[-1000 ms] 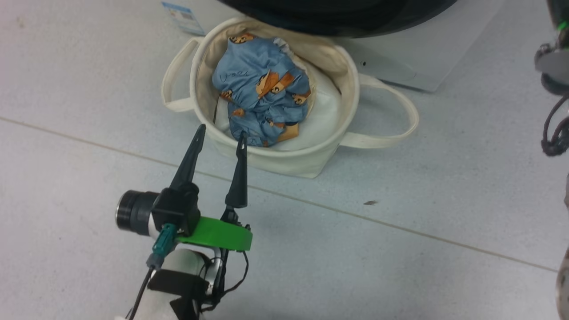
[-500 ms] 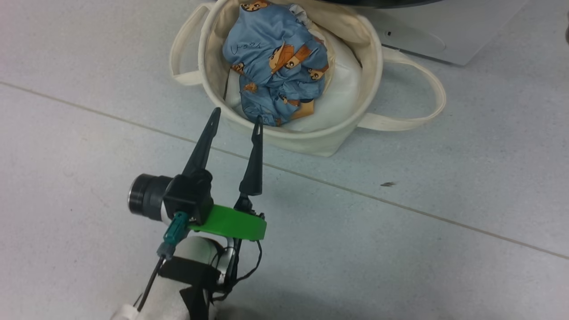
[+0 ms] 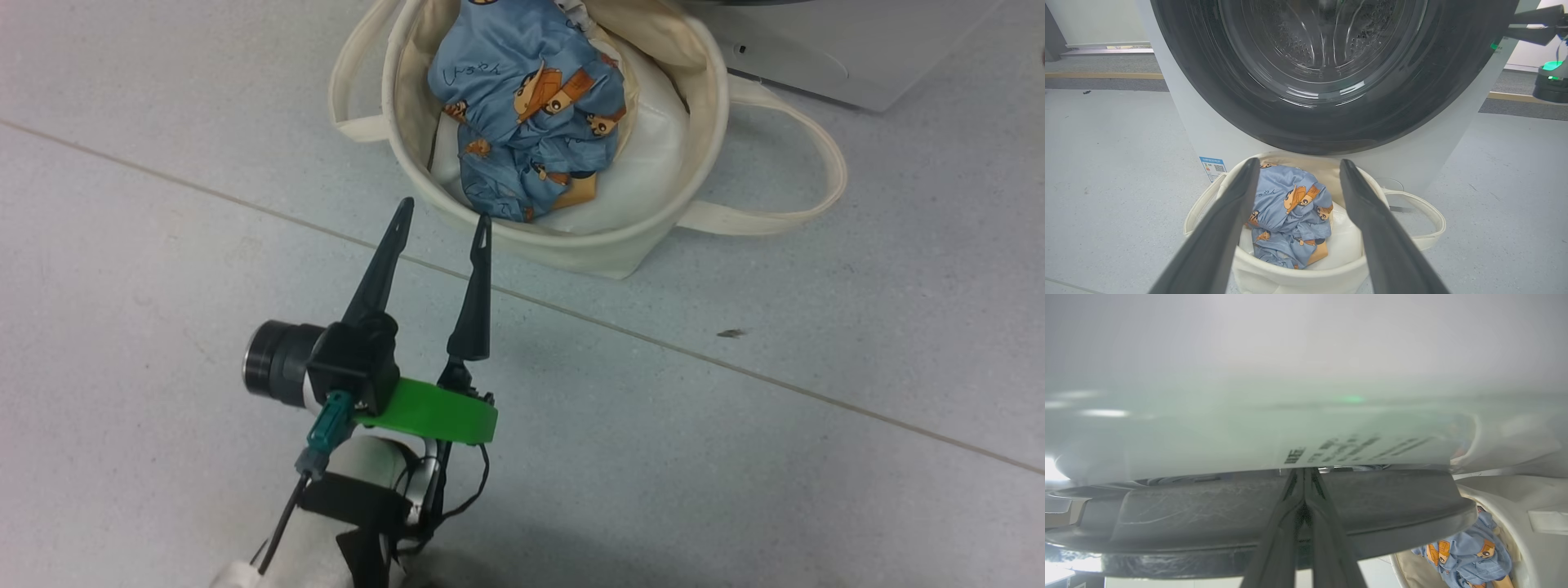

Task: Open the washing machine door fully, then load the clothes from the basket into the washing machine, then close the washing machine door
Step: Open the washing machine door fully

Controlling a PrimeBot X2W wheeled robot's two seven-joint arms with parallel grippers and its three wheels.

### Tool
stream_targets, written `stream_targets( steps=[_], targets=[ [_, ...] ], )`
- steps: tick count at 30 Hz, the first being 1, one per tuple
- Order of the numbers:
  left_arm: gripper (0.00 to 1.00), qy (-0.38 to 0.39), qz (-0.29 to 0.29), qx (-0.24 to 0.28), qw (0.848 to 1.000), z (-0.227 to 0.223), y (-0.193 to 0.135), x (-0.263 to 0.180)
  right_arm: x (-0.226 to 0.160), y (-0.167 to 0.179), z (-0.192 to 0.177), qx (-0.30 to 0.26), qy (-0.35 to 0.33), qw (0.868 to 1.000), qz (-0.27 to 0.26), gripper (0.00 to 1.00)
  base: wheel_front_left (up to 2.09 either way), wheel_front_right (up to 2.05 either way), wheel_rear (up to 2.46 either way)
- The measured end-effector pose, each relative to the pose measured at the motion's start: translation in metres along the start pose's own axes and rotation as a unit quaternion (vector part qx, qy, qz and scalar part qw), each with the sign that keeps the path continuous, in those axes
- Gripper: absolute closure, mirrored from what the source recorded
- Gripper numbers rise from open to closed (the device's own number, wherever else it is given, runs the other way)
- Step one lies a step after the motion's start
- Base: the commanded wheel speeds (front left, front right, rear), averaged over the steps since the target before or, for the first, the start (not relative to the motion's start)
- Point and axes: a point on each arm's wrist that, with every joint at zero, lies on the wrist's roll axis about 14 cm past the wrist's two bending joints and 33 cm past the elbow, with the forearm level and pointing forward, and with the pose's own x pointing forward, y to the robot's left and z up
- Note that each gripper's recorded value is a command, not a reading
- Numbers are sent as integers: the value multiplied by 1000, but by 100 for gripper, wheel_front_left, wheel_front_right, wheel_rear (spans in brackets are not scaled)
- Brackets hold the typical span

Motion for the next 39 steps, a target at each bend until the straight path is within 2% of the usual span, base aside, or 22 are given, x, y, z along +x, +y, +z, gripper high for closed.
stream_targets(
  steps=[9, 26, 39],
  targets=[
    [0, -6, -3, -1, 1000, 5, -2, -2, -1, 3, -22, -10, 66, 998, -5, 100, 0, 0, 0],
    [0, -38, 8, -14, 999, 35, 7, -15, -33, 10, -117, -16, 147, 989, -3, 100, 0, 0, 0],
    [0, -46, 53, -25, 997, 45, 41, -43, -64, 25, -209, 17, 221, 975, 11, 100, 0, 0, 0]
  ],
)
